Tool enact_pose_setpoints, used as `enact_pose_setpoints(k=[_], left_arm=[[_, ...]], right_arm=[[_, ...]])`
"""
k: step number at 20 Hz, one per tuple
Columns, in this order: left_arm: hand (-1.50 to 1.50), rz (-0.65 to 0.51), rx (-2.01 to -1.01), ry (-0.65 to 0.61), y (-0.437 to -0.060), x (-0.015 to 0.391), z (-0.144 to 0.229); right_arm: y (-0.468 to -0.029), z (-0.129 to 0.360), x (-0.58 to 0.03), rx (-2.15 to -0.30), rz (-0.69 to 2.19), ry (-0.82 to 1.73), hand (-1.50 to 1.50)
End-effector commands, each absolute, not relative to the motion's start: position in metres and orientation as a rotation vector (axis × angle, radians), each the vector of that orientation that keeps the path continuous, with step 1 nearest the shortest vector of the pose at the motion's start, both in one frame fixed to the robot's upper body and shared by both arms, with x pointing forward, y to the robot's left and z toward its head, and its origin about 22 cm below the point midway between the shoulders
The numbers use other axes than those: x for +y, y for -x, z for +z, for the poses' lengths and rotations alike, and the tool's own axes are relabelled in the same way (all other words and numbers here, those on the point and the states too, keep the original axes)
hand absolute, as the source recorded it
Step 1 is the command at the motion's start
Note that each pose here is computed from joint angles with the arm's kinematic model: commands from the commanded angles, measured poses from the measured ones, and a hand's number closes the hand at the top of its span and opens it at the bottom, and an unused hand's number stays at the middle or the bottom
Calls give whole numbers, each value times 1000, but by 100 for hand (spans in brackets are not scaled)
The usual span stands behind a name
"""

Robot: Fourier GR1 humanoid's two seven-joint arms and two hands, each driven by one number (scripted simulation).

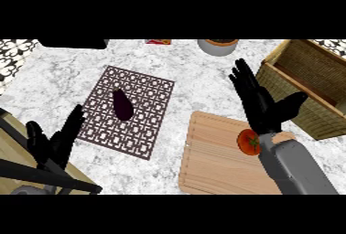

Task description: Pick the tomato from the cutting board and place it in the basket

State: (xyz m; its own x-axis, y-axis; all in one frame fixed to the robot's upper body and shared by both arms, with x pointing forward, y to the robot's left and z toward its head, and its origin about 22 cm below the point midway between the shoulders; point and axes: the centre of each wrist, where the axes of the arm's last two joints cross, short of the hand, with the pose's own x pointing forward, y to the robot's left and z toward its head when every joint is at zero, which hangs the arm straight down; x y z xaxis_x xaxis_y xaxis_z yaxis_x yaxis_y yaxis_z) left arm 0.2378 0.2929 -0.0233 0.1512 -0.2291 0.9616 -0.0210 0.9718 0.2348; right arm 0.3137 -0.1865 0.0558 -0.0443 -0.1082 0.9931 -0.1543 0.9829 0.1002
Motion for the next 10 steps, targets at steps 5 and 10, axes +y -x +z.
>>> enact_pose_setpoints(k=[5,10], left_arm=[[0,21,-1642,-195,-254,273,6],[0,52,-1649,-131,-249,261,-3]], right_arm=[[-278,71,-260,-1970,150,-167,150],[-236,47,-217,-2108,564,-178,-150]])
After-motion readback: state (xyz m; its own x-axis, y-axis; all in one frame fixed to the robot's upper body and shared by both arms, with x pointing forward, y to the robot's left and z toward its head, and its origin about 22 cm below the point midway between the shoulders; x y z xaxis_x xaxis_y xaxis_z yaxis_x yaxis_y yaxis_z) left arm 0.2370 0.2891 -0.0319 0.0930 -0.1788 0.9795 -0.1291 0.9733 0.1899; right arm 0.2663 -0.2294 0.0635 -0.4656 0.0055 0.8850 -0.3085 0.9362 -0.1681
